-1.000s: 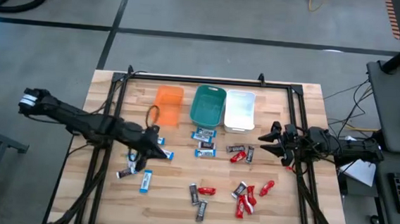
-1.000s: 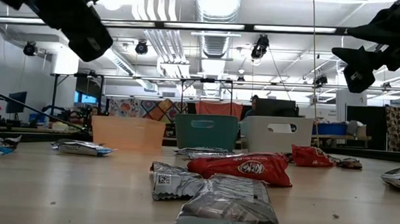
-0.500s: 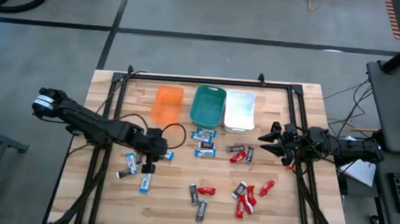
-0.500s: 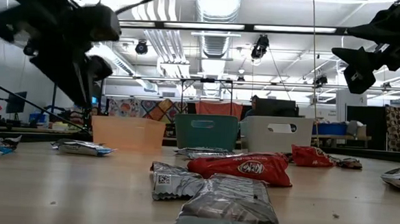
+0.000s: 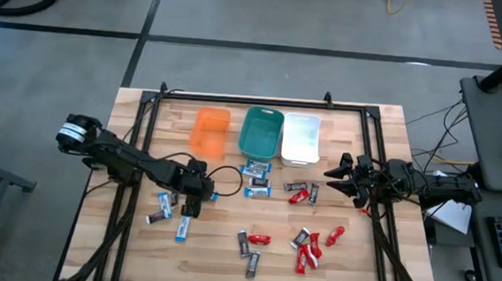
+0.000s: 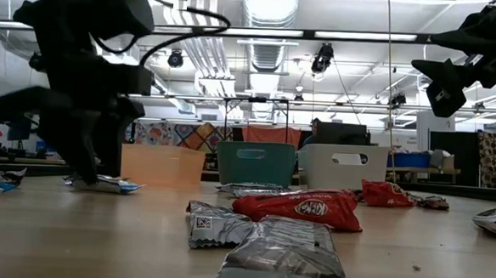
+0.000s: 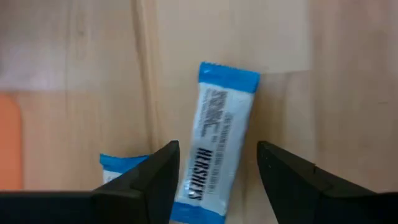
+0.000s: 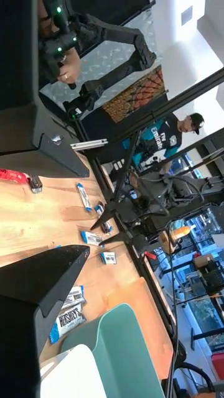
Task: Organize candy in baskets
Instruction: Put the white chocolate into the orange bin
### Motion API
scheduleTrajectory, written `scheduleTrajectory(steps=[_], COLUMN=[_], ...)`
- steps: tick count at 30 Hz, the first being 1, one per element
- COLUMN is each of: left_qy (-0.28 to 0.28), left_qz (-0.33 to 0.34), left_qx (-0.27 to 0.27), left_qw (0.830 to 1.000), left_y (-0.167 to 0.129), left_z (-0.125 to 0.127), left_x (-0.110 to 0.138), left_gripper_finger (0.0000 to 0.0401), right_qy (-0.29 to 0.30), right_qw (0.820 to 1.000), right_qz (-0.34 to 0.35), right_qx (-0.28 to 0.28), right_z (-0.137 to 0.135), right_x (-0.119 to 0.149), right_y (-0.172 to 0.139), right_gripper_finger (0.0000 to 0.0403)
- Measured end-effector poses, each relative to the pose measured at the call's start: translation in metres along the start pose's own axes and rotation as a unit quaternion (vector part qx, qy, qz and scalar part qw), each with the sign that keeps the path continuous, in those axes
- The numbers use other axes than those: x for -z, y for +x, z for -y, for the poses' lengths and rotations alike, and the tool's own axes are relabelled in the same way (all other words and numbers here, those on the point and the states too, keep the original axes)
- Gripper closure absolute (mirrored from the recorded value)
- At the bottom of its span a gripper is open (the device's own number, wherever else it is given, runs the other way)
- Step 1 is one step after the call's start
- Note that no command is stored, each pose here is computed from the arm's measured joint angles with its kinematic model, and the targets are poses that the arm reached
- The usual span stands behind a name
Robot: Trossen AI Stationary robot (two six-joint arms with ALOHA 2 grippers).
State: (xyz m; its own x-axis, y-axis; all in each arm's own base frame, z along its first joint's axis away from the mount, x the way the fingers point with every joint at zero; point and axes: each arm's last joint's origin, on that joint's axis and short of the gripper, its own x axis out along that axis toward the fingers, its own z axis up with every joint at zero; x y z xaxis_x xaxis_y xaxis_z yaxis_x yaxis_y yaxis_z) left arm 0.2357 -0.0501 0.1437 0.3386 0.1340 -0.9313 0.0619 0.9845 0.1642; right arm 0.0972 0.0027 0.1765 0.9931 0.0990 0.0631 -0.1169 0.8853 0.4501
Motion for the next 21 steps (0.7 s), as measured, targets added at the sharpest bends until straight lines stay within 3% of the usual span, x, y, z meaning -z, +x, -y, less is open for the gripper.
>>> scheduleTrajectory(steps=[8,21], left_qy=[0.0,-0.001], left_qz=[-0.021,-0.015], left_qx=[-0.01,-0.002], left_qw=[1.0,1.0], left_y=[0.012,0.009], left_z=[0.002,0.002], left_x=[0.001,0.001], left_gripper_finger=[0.0225,0.032], right_qy=[0.0,-0.001], right_qw=[1.0,1.0], right_qz=[0.0,0.0], right_qx=[0.0,-0.001], right_z=[0.0,0.0], right_x=[0.0,0.0], right_y=[0.0,0.0], right_gripper_finger=[0.0225,0.0225])
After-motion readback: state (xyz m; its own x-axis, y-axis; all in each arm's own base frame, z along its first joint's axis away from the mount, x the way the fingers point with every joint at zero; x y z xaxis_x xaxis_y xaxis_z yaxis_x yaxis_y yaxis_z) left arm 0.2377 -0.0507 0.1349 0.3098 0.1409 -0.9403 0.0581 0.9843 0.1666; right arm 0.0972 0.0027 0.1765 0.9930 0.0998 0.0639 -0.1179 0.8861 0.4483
